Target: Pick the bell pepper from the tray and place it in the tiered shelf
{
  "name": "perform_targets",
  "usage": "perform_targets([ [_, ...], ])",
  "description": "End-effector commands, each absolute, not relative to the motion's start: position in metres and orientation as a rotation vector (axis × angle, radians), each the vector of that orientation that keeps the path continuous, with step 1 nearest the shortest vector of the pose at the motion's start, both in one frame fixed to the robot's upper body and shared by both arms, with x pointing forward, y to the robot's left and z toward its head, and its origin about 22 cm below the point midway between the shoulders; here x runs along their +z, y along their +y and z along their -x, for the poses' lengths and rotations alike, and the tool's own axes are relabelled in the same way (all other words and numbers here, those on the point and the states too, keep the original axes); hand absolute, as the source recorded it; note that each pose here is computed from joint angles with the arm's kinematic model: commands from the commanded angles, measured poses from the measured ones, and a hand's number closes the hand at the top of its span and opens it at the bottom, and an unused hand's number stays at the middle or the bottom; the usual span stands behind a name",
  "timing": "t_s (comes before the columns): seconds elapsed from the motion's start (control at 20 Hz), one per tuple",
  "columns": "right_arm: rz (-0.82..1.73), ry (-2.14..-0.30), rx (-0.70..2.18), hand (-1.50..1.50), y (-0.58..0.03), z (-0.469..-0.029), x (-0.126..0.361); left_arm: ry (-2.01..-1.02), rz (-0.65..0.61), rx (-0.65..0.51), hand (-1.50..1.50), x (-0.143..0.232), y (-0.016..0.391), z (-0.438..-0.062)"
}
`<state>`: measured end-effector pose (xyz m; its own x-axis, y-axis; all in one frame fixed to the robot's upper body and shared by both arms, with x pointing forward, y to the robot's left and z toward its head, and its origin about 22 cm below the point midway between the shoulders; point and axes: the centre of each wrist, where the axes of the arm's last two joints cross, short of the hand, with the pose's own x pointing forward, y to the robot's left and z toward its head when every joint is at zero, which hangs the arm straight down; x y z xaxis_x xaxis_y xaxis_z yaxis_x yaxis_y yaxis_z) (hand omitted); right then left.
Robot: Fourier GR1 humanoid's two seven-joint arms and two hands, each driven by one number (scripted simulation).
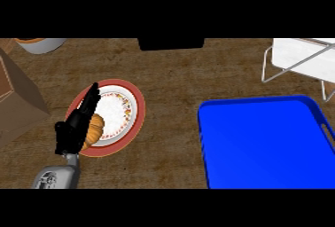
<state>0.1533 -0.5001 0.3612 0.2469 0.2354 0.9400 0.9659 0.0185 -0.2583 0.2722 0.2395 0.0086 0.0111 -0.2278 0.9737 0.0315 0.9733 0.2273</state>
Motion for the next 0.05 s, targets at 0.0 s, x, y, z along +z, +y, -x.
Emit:
perform_targets([
  [0.0, 1.431, -1.182, -0.833, -1.50, -0.5072, -0.0930, 0.3428, -1.553, -0.159, -0.197, 0.00, 0.0090, 0.2315, -0.2777],
])
